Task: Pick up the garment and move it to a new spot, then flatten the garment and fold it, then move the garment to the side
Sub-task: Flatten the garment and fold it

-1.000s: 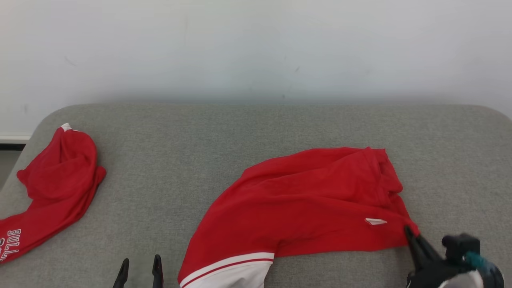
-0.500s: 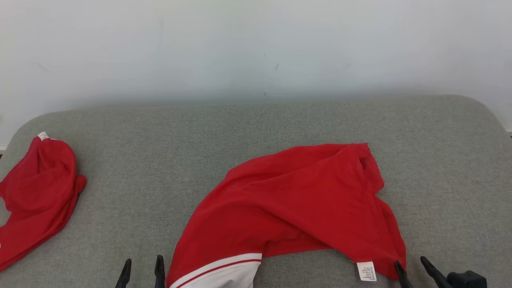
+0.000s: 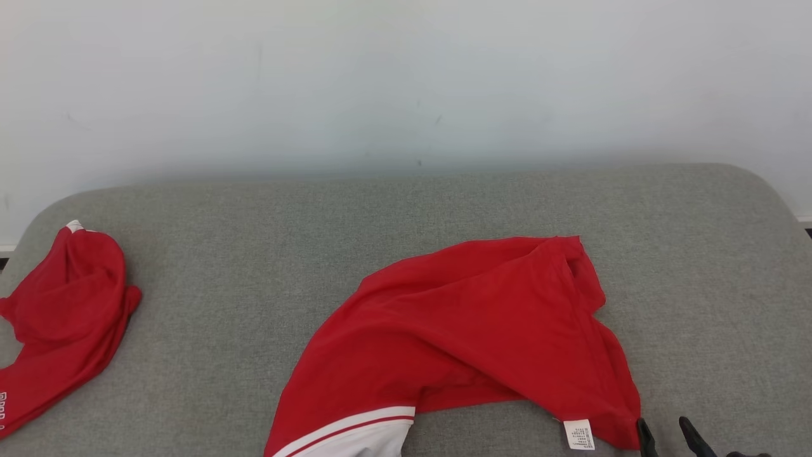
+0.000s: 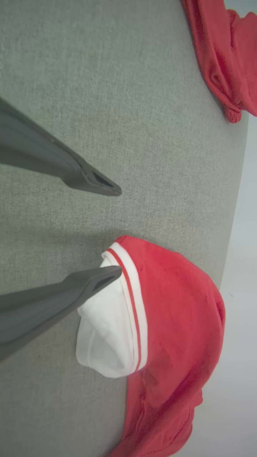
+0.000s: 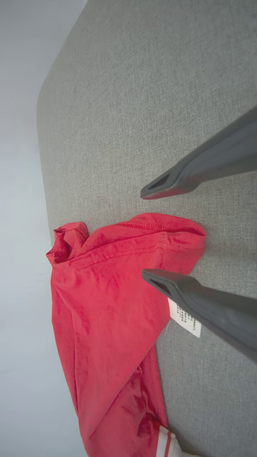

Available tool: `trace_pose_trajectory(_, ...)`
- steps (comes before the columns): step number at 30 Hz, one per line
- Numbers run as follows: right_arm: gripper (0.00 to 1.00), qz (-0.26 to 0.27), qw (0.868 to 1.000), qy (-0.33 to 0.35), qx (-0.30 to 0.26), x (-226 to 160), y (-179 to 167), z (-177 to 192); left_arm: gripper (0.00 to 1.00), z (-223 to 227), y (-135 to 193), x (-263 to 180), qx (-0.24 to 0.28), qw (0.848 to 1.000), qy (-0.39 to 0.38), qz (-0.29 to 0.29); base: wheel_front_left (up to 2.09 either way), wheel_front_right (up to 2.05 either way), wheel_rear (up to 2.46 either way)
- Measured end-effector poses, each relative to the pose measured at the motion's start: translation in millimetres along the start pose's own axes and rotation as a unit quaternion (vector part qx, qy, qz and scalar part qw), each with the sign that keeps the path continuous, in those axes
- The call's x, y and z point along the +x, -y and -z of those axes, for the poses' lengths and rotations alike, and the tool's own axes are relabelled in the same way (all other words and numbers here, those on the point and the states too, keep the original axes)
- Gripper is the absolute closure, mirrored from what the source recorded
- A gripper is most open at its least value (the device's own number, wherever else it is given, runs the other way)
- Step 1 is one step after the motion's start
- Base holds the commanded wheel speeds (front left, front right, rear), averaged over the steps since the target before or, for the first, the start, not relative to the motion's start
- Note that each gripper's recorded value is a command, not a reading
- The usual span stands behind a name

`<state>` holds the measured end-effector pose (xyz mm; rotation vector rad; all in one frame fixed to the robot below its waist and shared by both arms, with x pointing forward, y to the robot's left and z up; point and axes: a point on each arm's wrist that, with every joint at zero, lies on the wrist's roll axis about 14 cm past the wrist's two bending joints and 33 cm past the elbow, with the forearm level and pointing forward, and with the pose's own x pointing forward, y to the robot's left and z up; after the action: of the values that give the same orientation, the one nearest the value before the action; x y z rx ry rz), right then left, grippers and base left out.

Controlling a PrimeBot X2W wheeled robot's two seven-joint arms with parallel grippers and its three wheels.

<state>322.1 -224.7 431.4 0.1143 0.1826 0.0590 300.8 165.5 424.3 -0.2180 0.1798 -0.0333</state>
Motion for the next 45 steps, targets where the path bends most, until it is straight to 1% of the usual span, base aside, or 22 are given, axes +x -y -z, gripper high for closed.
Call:
trace_pose_trajectory(5, 0.00, 0.010, 1.000, -0.001, 0.009, -5, -2, 5, 0.00, 33, 13, -9, -0.006, 0.998, -0.053, 0.023, 0.00, 0.00, 0.00)
trace_pose_trajectory(8, 0.00, 0.017, 1.000, 0.002, 0.012, -6, 0, 4, 0.00, 43, 21, -10, -0.014, 0.997, -0.070, 0.037, 0.00, 0.00, 0.00)
trace_pose_trajectory(17, 0.00, 0.025, 0.999, 0.012, 0.015, -8, 3, -1, 0.00, 37, 40, 12, -0.022, 0.995, -0.066, 0.068, 0.00, 0.00, 0.00)
trace_pose_trajectory(18, 0.00, 0.025, 0.999, 0.012, 0.016, -8, 2, 0, 0.55, 37, 40, 14, -0.026, 0.995, -0.069, 0.068, 0.00, 0.00, 0.00)
trace_pose_trajectory(19, 0.00, 0.026, 0.999, 0.012, 0.017, -8, 2, 0, 0.72, 33, 40, 21, -0.028, 0.995, -0.065, 0.068, 0.00, 0.00, 0.00)
trace_pose_trajectory(20, 0.00, 0.026, 0.999, 0.012, 0.017, -7, 2, 0, 1.00, 28, 41, 27, -0.026, 0.996, -0.057, 0.070, 0.00, 0.00, 0.00)
trace_pose_trajectory(24, 0.00, 0.028, 0.999, 0.016, 0.018, -6, 2, -3, 1.00, -4, 39, 50, -0.013, 0.997, -0.013, 0.071, 0.00, 0.00, 0.00)
trace_pose_trajectory(28, 0.00, 0.028, 0.999, 0.016, 0.019, -6, -1, -2, 1.00, -20, 37, 65, 0.002, 0.997, 0.005, 0.076, 0.00, 0.00, 0.00)
trace_pose_trajectory(31, 0.00, 0.030, 0.999, 0.015, 0.021, -6, 0, -1, 1.00, -10, 40, 68, 0.009, 0.996, -0.015, 0.084, 0.00, 0.00, 0.00)
trace_pose_trajectory(35, 0.00, 0.032, 0.999, 0.017, 0.023, -5, -1, -2, 1.00, -3, 35, 71, 0.010, 0.996, -0.030, 0.081, 0.00, 0.00, 0.00)
trace_pose_trajectory(36, 0.00, 0.032, 0.999, 0.017, 0.025, -5, -2, -1, 0.71, 0, 33, 71, 0.008, 0.996, -0.035, 0.080, 0.00, 0.00, 0.00)
trace_pose_trajectory(37, 0.00, 0.032, 0.999, 0.017, 0.025, -5, -2, -1, 0.33, 1, 33, 70, 0.005, 0.996, -0.036, 0.078, 0.00, 0.00, 0.00)
trace_pose_trajectory(38, 0.00, 0.032, 0.999, 0.017, 0.025, -5, -2, -1, 0.00, 1, 32, 70, 0.004, 0.996, -0.036, 0.077, 0.00, 0.00, 0.00)
trace_pose_trajectory(45, 0.00, 0.028, 0.999, 0.015, 0.026, -2, -4, -1, 0.00, 12, 26, 52, -0.013, 0.997, -0.045, 0.063, 0.00, 0.00, 0.00)
